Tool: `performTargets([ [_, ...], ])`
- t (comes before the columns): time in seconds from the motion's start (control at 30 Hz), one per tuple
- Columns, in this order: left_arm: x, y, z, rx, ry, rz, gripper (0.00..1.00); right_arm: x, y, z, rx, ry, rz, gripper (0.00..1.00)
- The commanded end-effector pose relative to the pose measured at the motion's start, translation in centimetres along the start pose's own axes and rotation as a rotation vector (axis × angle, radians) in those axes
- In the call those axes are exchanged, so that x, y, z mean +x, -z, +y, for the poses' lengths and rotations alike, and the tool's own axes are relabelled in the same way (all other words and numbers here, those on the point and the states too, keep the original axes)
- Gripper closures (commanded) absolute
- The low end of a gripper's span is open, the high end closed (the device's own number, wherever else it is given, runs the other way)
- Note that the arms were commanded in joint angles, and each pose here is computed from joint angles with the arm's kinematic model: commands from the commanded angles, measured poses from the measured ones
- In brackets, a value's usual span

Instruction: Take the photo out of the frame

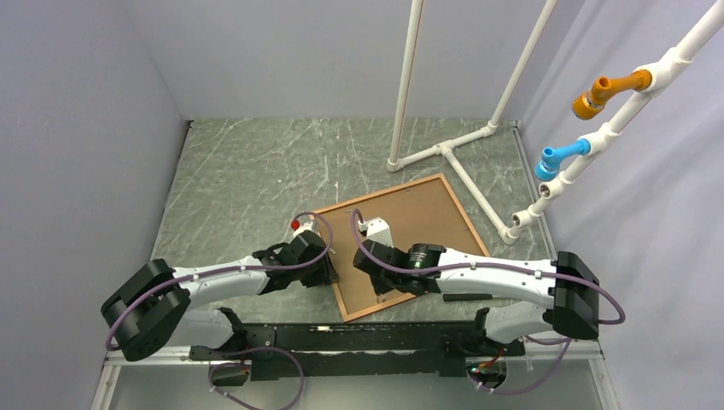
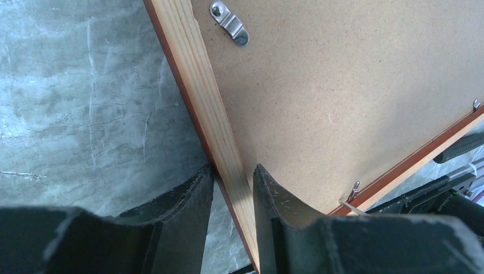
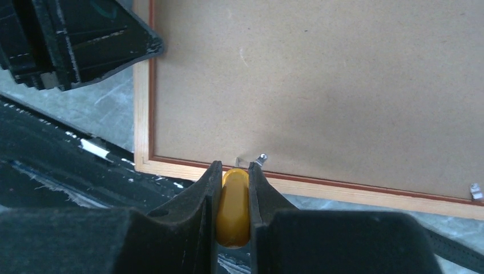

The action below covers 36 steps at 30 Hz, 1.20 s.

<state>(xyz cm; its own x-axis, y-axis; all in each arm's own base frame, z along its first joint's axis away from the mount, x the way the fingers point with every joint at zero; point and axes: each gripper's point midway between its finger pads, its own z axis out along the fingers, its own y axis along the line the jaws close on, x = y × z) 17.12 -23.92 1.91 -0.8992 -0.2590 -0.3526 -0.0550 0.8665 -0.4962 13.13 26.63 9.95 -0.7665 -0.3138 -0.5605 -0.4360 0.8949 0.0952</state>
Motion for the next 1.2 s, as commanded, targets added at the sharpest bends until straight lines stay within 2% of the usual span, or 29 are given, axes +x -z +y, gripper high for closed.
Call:
performTargets([
  [0.0, 3.0, -0.2, 6.9, -0.248, -0.037, 0.087, 0.61, 1.7, 0.3, -4.2, 0.223, 0.048, 0.064, 1.0],
  [0.2, 3.0, -0.1, 7.3, -0.262, -0.038, 0.083, 0.61, 2.1, 1.0, -5.2, 0.268, 0.058, 0.078, 1.0],
  [0.47, 2.8, 0.1, 7.6, -0.277, -0.047, 0.072, 0.59, 2.2, 1.8, -7.8, 0.429, 0.087, 0.095, 1.0],
  [0.6, 2.7, 0.1, 7.6, -0.284, -0.051, 0.072, 0.59, 1.5, 2.3, -7.9, 0.444, 0.085, 0.072, 1.0],
  [0.77, 2.3, 0.3, 6.7, -0.254, -0.084, 0.073, 0.55, -0.4, 3.1, -6.3, 0.35, 0.055, 0.005, 1.0],
  [0.87, 1.1, 1.4, 4.9, -0.183, -0.117, 0.036, 0.47, -1.8, 4.2, -5.5, 0.294, 0.034, -0.047, 1.0],
  [0.97, -1.1, 3.2, 3.1, -0.113, -0.153, -0.039, 0.32, -3.3, 5.6, -4.7, 0.219, -0.006, -0.112, 1.0],
  [1.07, -4.1, 4.8, 1.6, -0.024, -0.171, -0.105, 0.21, -4.4, 6.6, -4.2, 0.159, -0.042, -0.169, 1.0],
  [1.17, -8.1, 5.7, 1.0, 0.028, -0.179, -0.165, 0.14, -4.9, 6.7, -4.1, 0.13, -0.066, -0.194, 1.0],
])
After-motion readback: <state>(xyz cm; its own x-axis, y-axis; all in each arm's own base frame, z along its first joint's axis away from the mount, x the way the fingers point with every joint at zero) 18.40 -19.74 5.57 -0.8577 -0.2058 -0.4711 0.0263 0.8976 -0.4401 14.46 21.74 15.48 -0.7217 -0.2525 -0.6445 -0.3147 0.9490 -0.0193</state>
